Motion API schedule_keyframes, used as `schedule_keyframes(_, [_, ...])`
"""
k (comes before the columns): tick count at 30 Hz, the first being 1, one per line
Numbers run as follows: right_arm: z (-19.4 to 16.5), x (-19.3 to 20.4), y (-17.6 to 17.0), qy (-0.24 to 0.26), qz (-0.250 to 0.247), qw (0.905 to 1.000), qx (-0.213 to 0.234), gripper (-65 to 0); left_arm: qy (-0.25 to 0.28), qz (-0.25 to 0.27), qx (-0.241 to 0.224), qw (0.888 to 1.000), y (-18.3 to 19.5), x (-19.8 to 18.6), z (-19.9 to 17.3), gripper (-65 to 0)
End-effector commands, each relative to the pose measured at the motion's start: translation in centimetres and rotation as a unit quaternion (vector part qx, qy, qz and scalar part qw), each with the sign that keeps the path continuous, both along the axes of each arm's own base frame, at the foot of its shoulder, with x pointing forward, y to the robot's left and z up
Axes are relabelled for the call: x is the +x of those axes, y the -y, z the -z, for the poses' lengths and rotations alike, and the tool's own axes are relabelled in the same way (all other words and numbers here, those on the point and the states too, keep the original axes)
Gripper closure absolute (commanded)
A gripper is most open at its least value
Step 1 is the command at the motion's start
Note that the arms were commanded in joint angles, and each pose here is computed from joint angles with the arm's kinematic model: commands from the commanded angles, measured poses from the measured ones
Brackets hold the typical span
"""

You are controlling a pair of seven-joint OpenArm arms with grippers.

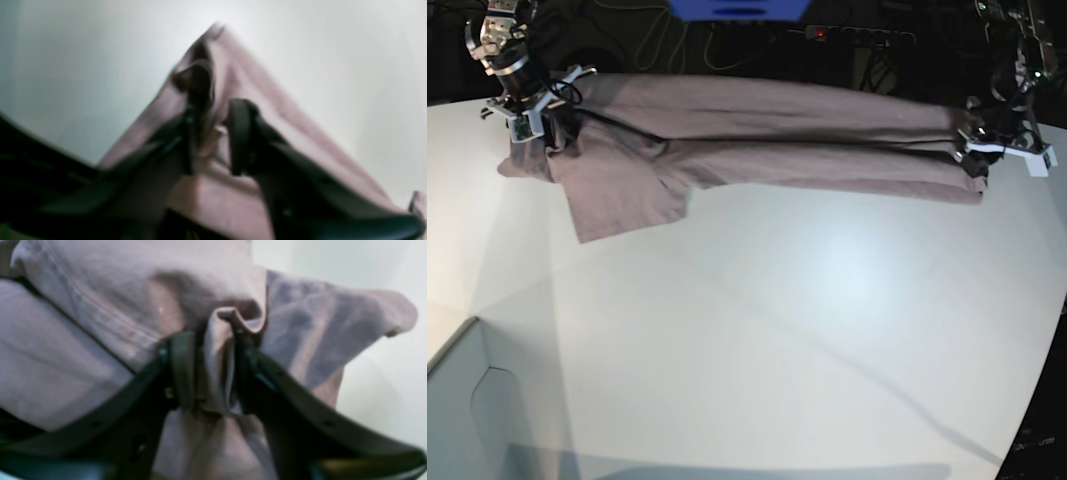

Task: Layout the t-shirt on the table in an organized manner, then fold the t-shirt properly
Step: 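Lower the folded hem onto the shirt and open the right gripper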

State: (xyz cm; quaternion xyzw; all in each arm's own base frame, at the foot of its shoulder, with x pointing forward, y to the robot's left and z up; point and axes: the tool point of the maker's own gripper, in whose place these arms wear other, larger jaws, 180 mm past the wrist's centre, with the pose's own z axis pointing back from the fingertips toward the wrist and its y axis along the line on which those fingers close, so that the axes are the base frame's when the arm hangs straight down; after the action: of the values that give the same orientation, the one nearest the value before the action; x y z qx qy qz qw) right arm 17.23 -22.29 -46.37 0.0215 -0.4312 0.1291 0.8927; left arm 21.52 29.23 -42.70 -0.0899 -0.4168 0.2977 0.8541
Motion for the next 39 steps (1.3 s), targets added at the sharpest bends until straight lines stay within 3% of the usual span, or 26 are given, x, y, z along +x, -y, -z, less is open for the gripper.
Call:
schedule_keyframes(1, [-1.3, 0.8, 0.7, 0.024, -0.001, 0.9997, -0.007, -26.1, 0.02, 0.004, 0.009, 1.0, -0.3, 0.4, -1.2, -22.3])
schedule_keyframes(5, [-2.8, 1.7, 0.7, 0.046, -0.007, 0.9988, -0.018, -31.1, 0.042, -0.015, 0.021, 0.999, -1.4, 0.2, -3.0, -25.8])
schedule_keyframes(9, [-4.2, 2.4, 0.6, 0.066, -0.014, 0.9974, -0.028, -31.1, 0.065, -0.067, 0.031, 0.995, -3.8, -0.4, -4.6, -26.0])
schedule_keyframes(12, [-4.9, 2.9, 0.1, 0.077, -0.013, 0.9966, -0.026, -31.1, 0.08, -0.075, 0.034, 0.993, -4.5, 0.6, -5.4, -26.0])
schedule_keyframes(21, [-5.6, 3.5, -0.9, 0.091, -0.013, 0.9956, -0.019, -31.1, 0.043, -0.099, -0.01, 0.994, -5.0, 2.0, -0.8, -25.8])
schedule_keyframes(26, [-5.6, 3.5, -0.8, 0.091, -0.014, 0.9956, -0.021, -31.1, 0.045, -0.1, -0.016, 0.994, -4.8, 2.6, -0.5, -25.8])
schedule_keyframes(32, [-5.6, 3.5, -0.9, 0.091, -0.014, 0.9956, -0.02, -31.1, 0.034, -0.081, 0.031, 0.996, -4.9, 4.0, -0.8, -25.7])
schedule_keyframes(39, [-5.6, 3.5, -0.8, 0.091, -0.014, 0.9956, -0.021, -31.0, 0.013, -0.081, 0.03, 0.996, -4.2, 3.6, 0.7, -25.5])
